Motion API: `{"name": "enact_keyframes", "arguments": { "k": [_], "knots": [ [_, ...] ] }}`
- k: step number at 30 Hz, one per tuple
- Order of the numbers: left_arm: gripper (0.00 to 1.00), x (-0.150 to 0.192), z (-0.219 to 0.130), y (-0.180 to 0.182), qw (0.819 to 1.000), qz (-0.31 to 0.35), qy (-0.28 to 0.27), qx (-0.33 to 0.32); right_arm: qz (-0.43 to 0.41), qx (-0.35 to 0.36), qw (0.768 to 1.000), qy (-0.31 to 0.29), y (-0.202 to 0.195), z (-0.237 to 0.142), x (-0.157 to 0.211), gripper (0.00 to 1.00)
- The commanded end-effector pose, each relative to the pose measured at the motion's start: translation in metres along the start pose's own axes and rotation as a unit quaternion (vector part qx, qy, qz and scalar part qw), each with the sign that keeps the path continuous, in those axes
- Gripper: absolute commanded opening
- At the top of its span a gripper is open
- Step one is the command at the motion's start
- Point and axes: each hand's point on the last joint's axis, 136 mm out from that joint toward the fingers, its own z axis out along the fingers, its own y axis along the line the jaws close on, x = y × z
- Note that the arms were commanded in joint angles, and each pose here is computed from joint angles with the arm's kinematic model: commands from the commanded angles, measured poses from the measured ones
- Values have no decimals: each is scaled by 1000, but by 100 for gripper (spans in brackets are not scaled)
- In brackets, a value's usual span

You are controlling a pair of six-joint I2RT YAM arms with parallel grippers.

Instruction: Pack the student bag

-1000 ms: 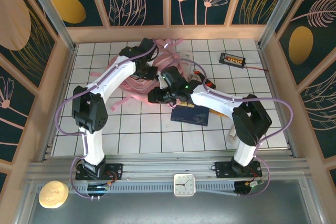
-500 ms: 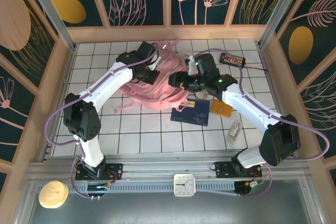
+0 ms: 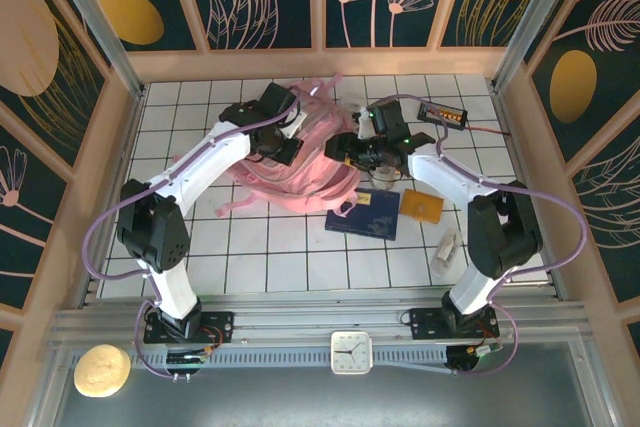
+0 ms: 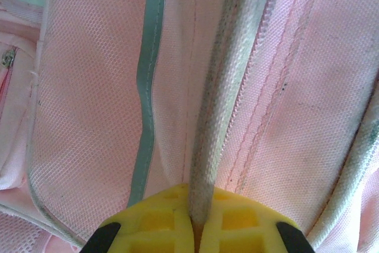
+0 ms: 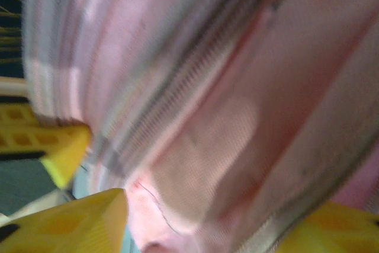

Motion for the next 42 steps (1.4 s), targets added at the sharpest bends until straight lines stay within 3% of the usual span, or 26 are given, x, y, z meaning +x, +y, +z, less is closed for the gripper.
{"name": "enact_keyframes", "arguments": {
  "k": [1,4,5,6,8,9,11,18,24,38,42],
  "knots": [
    [0,-21,-23,-11,998,15,-56,28,-31,-79,996,-40,36,3,-21,48],
    [0,-19,-22,-10,998,11,-56,29,-35,-107,992,-53,51,2,-29,1],
    [0,-20,-25,-8,998,2,-60,28,-30,-110,992,-56,54,1,-32,0],
    [12,-18,-25,-6,998,-8,-62,33,-32,-119,990,-68,66,-4,-36,0],
    [58,-18,-43,0,995,-36,-88,33,-48,-132,986,-92,89,-13,-45,0],
    [75,-14,-52,3,993,-52,-101,33,-52,-134,984,-102,99,-17,-50,0],
    [83,-7,-68,0,986,-89,-128,52,-54,-148,982,-104,119,-18,-54,0],
    [72,51,-80,-39,950,-209,-132,193,-56,-154,982,-94,151,-15,-73,0],
    [66,61,-75,-54,933,-224,-133,248,-62,-172,979,-86,174,-22,-80,0],
    [65,38,-66,-39,943,-196,-143,229,-66,-183,978,-78,189,-35,-71,0],
    [60,29,-69,-35,942,-189,-149,233,-64,-184,978,-76,189,-35,-67,0]
  ]
}}
